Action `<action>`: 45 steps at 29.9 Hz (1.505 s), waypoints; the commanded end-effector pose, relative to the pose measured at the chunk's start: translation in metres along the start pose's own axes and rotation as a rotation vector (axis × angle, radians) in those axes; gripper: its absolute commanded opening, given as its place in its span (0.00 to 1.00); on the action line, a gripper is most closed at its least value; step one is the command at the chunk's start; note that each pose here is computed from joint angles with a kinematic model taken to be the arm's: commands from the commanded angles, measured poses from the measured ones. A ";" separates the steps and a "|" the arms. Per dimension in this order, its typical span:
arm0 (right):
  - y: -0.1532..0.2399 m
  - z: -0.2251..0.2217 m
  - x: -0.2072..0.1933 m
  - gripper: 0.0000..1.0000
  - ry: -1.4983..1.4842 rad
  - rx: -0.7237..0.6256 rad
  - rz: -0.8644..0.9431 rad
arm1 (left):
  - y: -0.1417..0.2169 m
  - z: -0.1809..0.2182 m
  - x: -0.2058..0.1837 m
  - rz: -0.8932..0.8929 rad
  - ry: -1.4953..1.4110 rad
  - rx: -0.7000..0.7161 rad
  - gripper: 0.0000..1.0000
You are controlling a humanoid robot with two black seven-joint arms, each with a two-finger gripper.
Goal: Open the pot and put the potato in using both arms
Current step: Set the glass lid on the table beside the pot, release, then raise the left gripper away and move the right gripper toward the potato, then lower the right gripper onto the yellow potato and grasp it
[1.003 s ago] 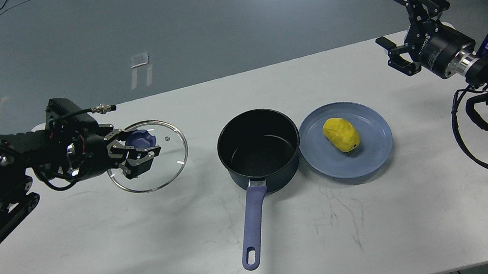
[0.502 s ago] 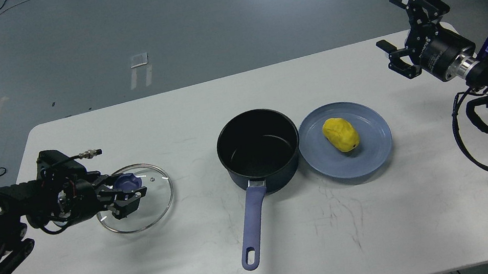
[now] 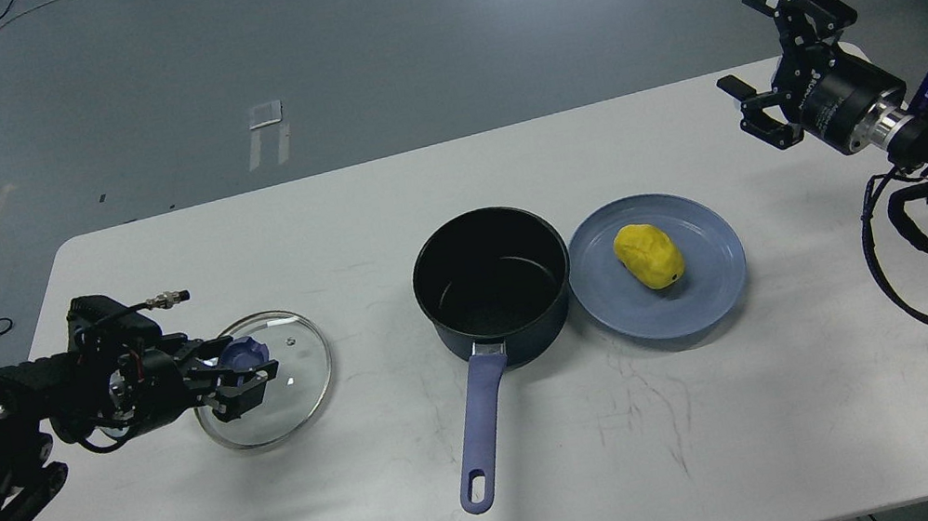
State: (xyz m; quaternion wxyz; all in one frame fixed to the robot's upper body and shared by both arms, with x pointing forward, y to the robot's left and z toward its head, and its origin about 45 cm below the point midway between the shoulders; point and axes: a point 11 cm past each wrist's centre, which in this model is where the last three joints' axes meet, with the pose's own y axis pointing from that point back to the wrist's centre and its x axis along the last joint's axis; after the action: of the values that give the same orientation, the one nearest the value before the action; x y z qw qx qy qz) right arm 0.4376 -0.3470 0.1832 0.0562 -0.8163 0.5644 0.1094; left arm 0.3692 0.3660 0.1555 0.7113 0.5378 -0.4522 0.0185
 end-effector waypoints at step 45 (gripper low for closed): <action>-0.031 -0.020 -0.101 1.00 1.587 -0.745 -1.031 | 0.060 0.047 0.230 0.572 0.966 -0.651 0.97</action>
State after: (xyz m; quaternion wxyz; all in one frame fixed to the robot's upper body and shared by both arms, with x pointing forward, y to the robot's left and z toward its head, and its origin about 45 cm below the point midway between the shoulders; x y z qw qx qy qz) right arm 0.4343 -0.2502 0.2346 -0.5372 -0.7747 -0.0343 -0.3319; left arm 0.4448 0.2487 0.3540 0.9284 0.0827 -0.1902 0.3084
